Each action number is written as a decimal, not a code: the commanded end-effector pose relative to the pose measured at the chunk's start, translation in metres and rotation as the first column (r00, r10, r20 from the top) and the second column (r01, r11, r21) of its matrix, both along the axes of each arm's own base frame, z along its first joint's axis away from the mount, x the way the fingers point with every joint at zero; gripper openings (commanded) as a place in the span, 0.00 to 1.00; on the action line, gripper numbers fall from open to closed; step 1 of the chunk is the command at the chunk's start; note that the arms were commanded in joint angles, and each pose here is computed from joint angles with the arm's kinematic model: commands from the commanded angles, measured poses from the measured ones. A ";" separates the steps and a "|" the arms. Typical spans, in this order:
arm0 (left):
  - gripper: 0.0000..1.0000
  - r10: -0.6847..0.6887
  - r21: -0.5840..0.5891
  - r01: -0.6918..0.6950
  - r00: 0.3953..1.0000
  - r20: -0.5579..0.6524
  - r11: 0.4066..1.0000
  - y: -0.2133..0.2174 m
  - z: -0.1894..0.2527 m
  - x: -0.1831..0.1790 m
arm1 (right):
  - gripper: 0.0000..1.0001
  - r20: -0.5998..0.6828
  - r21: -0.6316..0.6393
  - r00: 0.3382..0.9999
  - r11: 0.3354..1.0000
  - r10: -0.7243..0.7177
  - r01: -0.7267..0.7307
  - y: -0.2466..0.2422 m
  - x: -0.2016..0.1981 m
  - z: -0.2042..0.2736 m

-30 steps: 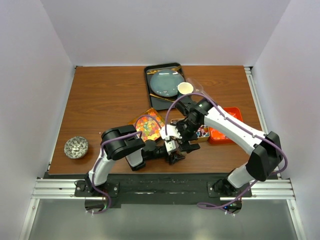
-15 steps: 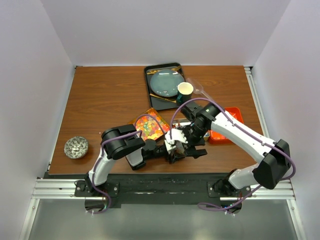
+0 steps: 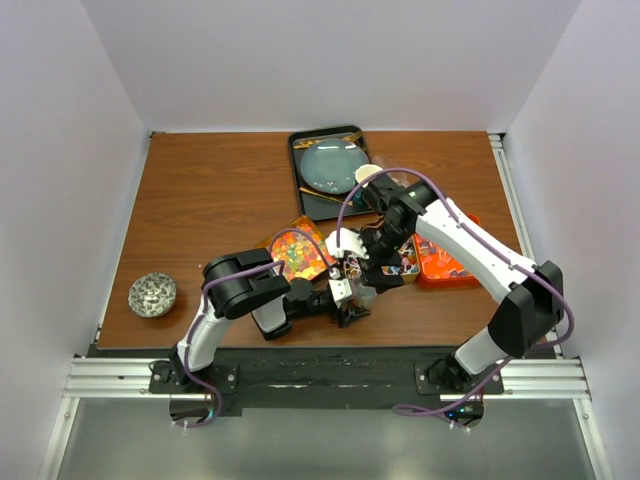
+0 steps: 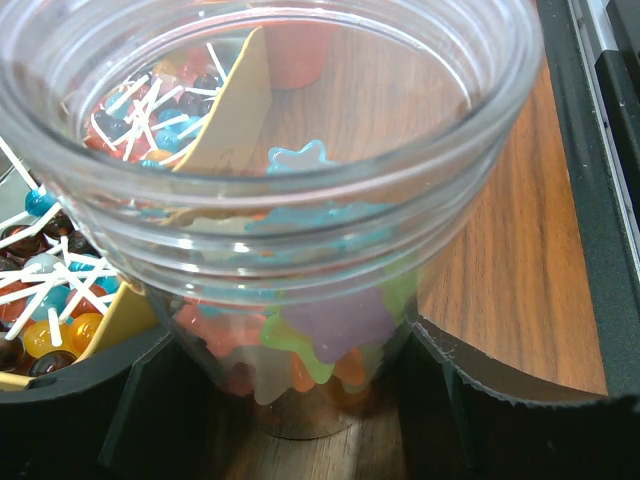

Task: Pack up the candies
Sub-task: Screw the bottle lid onto the packing bottle.

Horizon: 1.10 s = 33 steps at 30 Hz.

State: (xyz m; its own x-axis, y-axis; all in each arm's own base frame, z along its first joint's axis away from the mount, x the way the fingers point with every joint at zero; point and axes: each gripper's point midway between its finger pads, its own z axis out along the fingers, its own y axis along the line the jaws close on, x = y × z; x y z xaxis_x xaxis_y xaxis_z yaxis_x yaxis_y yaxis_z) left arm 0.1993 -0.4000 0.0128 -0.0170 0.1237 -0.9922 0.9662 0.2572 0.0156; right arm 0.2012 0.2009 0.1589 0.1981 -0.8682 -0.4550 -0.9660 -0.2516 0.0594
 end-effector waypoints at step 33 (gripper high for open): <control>0.00 0.047 0.061 -0.045 0.999 -0.028 0.997 0.017 -0.030 0.003 | 0.55 0.022 0.024 0.969 0.968 0.248 -0.248 0.016 -0.010 -0.038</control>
